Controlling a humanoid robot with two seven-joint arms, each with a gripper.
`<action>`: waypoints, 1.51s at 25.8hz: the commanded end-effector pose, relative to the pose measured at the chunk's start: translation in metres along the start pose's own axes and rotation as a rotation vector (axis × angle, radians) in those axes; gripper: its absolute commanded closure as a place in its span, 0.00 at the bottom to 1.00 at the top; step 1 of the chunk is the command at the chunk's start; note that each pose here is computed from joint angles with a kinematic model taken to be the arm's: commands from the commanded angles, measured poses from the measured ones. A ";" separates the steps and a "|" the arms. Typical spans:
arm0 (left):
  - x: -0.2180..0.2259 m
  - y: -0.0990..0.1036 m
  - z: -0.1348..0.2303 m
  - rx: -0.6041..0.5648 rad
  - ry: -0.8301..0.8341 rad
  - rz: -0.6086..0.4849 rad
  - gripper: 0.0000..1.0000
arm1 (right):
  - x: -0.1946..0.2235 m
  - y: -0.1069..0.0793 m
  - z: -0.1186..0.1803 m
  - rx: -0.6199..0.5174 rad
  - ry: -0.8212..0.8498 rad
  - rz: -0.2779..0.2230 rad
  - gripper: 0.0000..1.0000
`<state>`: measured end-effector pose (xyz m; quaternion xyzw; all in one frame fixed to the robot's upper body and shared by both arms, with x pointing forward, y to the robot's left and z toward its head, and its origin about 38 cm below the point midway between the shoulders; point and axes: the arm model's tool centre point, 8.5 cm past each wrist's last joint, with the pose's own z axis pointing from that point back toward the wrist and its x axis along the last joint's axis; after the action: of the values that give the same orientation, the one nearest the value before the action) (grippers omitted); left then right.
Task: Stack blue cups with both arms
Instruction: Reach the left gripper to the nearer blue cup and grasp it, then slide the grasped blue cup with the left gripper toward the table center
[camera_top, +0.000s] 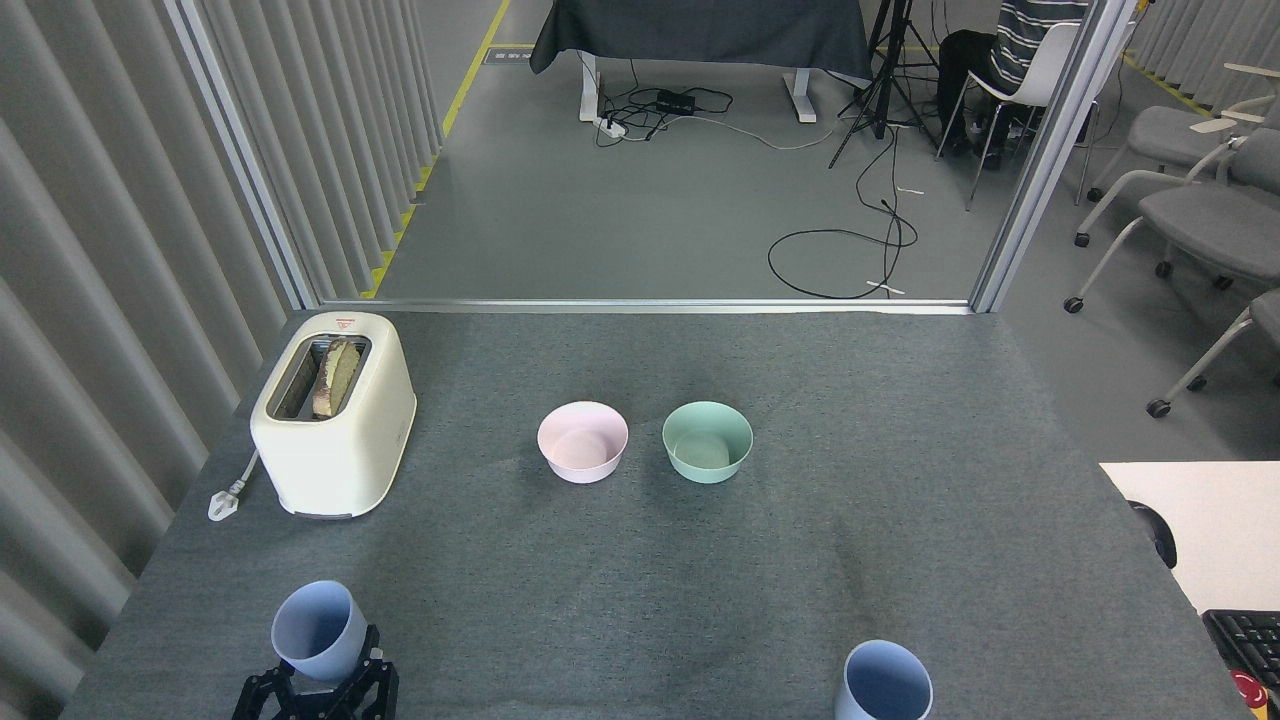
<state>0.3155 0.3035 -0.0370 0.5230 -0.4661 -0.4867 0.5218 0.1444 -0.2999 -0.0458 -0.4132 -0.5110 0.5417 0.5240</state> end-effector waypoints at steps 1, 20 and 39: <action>0.013 0.026 -0.001 0.082 -0.059 0.025 0.34 | 0.000 0.001 0.000 0.005 0.001 0.000 0.00; 0.202 -0.004 0.023 0.031 -0.509 -0.069 0.37 | 0.006 0.003 -0.003 0.007 0.014 0.005 0.00; 0.196 -0.014 0.032 0.002 -0.503 -0.075 0.00 | 0.007 0.003 -0.002 0.008 0.011 0.002 0.00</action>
<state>0.3036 0.1069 -0.0584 0.4008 -0.5543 -0.6268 0.3732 0.1454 -0.2930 -0.0487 -0.4147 -0.5057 0.5423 0.5275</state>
